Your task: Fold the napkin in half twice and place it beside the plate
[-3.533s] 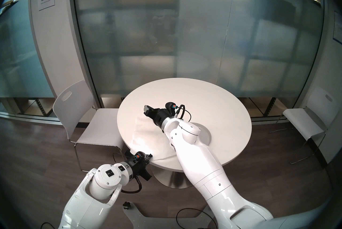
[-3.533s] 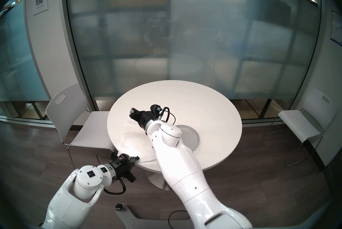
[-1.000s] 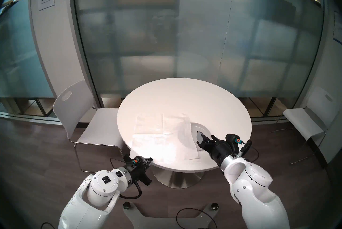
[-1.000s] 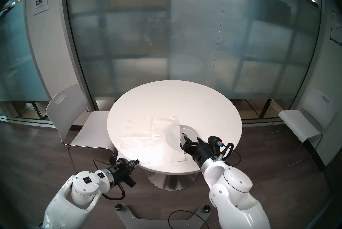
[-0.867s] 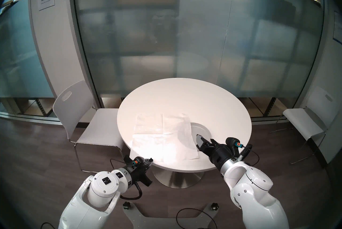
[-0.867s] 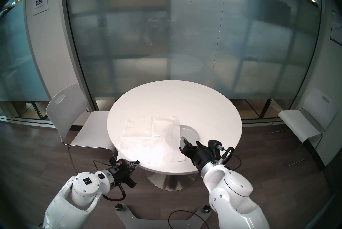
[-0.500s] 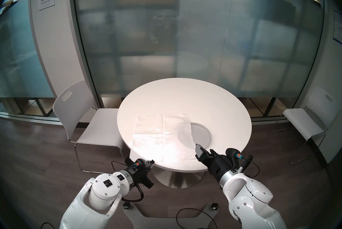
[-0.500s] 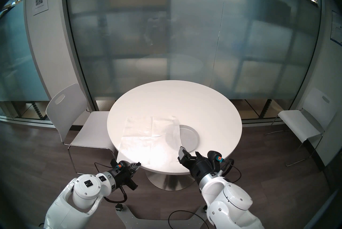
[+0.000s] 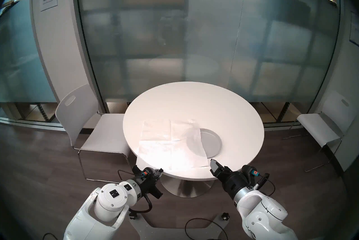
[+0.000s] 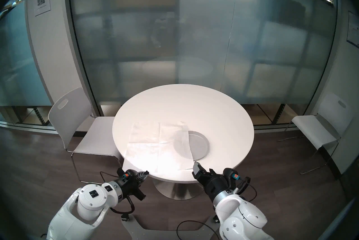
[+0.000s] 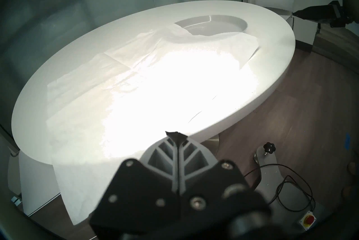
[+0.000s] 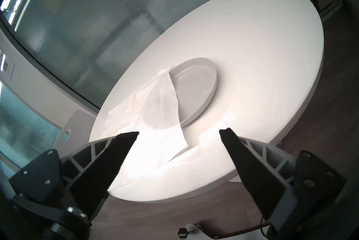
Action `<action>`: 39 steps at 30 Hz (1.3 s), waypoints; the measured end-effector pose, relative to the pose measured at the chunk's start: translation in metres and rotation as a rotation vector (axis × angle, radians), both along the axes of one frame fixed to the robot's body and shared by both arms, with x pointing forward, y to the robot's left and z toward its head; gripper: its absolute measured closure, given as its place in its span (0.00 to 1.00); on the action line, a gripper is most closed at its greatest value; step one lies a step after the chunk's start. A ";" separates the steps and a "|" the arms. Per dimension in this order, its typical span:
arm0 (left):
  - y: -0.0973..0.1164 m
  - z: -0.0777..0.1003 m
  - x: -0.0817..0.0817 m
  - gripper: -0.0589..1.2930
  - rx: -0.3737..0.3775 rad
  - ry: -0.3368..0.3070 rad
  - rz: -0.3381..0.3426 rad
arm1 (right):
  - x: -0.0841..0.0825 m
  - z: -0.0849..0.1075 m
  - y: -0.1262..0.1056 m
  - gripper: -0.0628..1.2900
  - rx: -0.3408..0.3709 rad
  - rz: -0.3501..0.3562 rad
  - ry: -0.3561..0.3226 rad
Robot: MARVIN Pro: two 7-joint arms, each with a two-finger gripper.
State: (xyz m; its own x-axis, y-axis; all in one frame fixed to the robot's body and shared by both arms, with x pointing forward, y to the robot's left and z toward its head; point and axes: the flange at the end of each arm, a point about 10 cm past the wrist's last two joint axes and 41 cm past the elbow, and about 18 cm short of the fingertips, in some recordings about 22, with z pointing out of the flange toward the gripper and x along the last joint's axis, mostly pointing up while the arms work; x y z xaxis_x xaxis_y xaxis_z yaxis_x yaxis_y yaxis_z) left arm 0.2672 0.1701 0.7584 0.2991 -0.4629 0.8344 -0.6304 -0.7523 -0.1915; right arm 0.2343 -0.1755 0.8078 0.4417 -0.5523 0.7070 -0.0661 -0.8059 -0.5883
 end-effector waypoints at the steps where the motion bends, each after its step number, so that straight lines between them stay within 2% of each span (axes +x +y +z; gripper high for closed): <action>1: 0.000 0.000 0.000 0.97 0.000 0.000 0.000 | 0.001 -0.001 0.000 0.07 0.003 0.003 0.003; 14: -0.001 0.002 0.001 0.97 0.004 -0.009 -0.002 | 0.021 -0.012 0.000 0.07 -0.039 0.106 0.056; 31: 0.004 0.004 0.003 0.97 0.010 -0.015 0.003 | 0.050 -0.032 -0.002 0.07 -0.050 0.147 0.095; 39: 0.005 0.006 0.003 0.97 0.010 -0.018 0.003 | 0.059 -0.031 0.007 0.07 -0.045 0.181 0.086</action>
